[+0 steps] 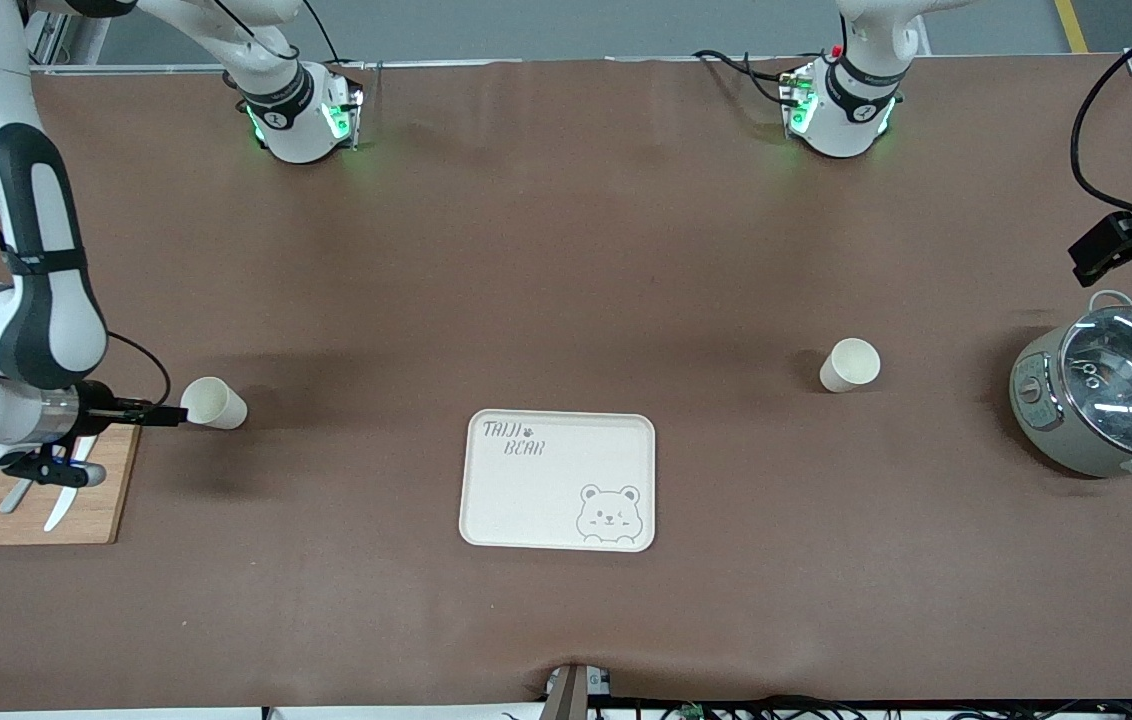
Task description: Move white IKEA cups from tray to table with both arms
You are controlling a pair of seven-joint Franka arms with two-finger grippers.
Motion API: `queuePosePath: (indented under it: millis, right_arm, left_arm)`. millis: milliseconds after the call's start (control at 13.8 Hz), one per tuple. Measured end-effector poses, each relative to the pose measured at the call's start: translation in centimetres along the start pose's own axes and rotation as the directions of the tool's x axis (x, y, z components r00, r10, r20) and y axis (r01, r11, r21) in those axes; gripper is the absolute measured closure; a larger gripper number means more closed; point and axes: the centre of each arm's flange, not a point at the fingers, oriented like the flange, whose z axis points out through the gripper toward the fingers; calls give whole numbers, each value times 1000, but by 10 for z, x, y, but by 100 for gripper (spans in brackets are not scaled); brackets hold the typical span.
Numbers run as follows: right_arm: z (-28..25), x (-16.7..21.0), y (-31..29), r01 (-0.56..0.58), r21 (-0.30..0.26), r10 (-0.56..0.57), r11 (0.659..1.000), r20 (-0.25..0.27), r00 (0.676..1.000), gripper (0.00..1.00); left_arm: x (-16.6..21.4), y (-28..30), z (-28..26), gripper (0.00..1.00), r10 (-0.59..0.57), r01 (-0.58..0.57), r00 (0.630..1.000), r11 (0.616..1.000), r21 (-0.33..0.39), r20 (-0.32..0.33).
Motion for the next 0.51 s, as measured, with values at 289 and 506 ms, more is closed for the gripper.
queuePosePath:
  millis: [289,506]
  right_arm:
    - [-98,-12,-11,25,5,-25,1000,18,1000,0]
    - [-160,-27,-26,53,3,-53,999,-49,997,0]
  left_arm:
    - [-6,3,-5,0,110,-110,994,994,-4,6]
    - [-7,-11,2,0,161,-157,985,985,-69,57]
